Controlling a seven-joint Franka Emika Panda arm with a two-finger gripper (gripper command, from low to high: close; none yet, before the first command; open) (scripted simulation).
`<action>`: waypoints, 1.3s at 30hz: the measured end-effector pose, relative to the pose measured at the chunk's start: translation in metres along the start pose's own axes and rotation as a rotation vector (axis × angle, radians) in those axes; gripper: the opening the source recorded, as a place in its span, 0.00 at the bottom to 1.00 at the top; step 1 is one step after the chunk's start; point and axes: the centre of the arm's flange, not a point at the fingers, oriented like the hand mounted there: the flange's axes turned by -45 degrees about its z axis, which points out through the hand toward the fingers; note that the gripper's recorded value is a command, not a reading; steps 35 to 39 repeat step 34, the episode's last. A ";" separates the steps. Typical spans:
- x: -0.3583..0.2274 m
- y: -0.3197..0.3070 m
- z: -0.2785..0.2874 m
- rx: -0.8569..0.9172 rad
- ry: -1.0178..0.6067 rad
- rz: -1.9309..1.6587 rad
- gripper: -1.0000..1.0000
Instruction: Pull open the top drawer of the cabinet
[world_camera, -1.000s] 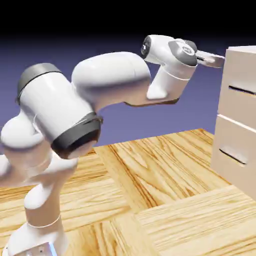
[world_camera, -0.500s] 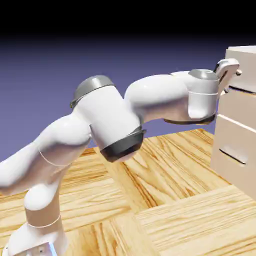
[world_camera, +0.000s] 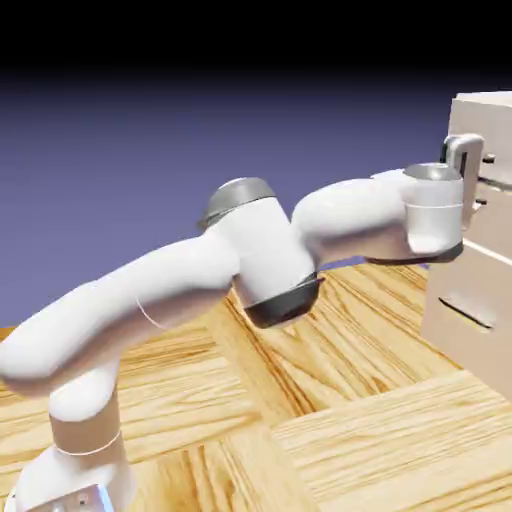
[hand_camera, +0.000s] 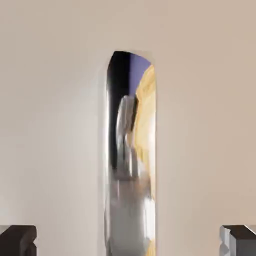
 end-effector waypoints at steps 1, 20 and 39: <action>0.000 0.000 -0.006 0.000 0.000 0.000 0.00; 0.000 0.000 -0.154 0.001 0.000 0.000 0.00; 0.000 0.000 -0.270 -0.001 -0.001 0.002 1.00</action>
